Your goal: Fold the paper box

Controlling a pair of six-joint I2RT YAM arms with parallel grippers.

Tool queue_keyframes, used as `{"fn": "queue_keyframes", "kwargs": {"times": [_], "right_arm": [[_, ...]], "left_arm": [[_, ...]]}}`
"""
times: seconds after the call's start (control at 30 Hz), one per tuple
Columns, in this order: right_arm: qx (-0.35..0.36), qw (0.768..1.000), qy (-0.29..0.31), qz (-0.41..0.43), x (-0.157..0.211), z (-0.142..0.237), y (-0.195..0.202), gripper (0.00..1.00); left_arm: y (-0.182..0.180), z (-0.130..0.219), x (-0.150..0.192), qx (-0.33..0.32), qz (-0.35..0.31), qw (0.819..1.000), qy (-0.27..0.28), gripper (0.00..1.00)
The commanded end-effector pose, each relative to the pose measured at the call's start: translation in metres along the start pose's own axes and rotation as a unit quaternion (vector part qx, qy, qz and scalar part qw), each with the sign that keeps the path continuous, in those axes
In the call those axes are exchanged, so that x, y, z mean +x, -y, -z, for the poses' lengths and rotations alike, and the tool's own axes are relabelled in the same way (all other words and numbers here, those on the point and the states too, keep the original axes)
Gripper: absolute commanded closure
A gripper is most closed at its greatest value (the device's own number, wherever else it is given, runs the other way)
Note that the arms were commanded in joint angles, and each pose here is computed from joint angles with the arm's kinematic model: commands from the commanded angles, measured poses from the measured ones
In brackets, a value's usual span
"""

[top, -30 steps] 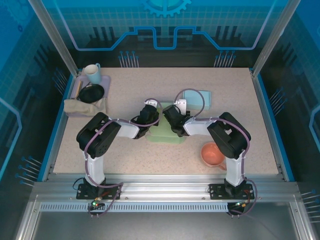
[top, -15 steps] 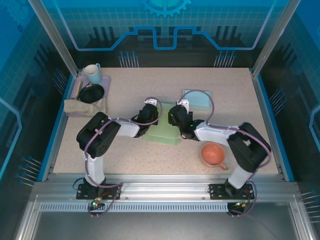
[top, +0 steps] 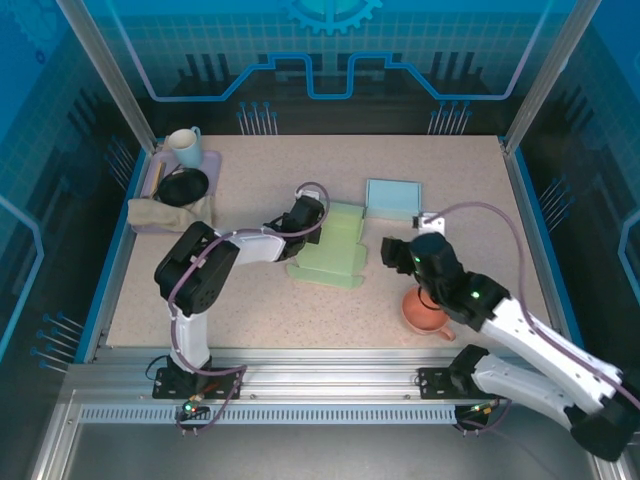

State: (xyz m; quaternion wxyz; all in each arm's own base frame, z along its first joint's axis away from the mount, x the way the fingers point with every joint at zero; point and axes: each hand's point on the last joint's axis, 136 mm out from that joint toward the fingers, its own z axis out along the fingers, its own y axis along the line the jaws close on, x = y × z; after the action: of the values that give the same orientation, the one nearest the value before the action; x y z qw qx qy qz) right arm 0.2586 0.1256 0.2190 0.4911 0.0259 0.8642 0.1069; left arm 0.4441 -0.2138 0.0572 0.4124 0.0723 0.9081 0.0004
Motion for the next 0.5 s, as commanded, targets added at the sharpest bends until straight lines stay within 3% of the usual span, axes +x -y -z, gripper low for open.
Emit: {"fn": "queue_keyframes", "kwargs": {"times": [0.0,0.1,0.2,0.3,0.47], "right_arm": [[0.029,0.999,-0.023,0.029,0.022,0.022,0.030,0.22],[0.032,0.999,0.014,0.022,0.014,0.041,0.045,0.22],[0.008,0.999,0.054,-0.003,0.013,0.054,0.052,0.21],[-0.035,0.995,0.082,-0.040,0.012,0.067,0.050,0.20],[-0.065,0.989,0.113,-0.073,0.009,0.086,0.056,0.20]], "left_arm": [[0.013,0.046,-0.047,0.024,-0.054,0.998,0.007,0.90],[0.018,0.077,-0.082,0.008,-0.137,0.990,0.020,0.92],[0.018,0.107,-0.105,-0.048,-0.272,0.960,0.039,0.98],[0.027,0.130,-0.106,-0.075,-0.418,0.904,0.043,1.00],[0.035,0.149,-0.064,-0.079,-0.619,0.781,-0.022,0.98]]}}
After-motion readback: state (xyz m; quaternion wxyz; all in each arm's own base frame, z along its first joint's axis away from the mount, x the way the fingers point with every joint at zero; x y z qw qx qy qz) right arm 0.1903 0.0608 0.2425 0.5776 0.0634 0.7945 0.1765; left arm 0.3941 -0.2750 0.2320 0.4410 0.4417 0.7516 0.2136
